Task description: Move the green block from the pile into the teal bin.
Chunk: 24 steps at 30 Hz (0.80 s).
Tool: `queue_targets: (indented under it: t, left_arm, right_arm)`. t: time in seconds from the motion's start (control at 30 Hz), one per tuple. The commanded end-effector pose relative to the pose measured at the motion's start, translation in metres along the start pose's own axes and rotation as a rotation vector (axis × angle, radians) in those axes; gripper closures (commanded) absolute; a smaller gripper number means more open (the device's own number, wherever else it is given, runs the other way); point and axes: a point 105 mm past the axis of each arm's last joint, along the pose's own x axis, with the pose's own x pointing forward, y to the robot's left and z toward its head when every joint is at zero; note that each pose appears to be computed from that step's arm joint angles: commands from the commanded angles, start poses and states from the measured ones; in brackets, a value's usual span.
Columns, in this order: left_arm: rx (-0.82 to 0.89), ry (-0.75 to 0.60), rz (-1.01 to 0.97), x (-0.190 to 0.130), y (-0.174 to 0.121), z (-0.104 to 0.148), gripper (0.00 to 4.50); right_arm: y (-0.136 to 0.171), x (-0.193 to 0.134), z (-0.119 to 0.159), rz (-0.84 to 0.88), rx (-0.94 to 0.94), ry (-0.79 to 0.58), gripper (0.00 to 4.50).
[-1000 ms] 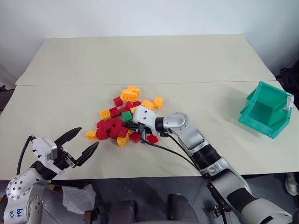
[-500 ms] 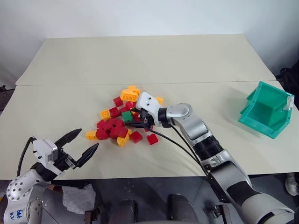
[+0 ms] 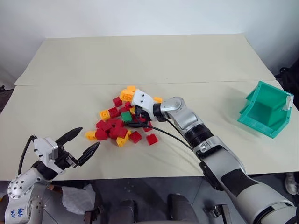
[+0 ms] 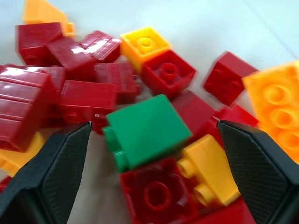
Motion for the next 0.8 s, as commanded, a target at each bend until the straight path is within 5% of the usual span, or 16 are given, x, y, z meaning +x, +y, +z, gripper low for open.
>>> queue_targets:
  t: [0.03,0.23,0.47,0.8]
  left_arm:
    - [0.012,-0.006,0.002,0.001,0.002,0.003,0.0]
    - [0.017,-0.006,0.003,0.001,0.003,0.004,0.0]
    - [0.012,-0.006,-0.051,-0.001,-0.006,0.005,0.0]
    - [0.028,-0.012,-0.171,0.01,-0.02,0.018,0.0]
  right_arm:
    - [0.002,0.002,0.007,0.074,-0.04,0.028,0.03]
    - [-0.002,-0.001,0.011,0.11,-0.087,0.058,0.2]
    - [-0.002,-0.001,0.013,0.114,-0.146,0.059,2.28]
    - [-0.014,-0.018,0.043,0.041,-0.168,-0.123,2.28]
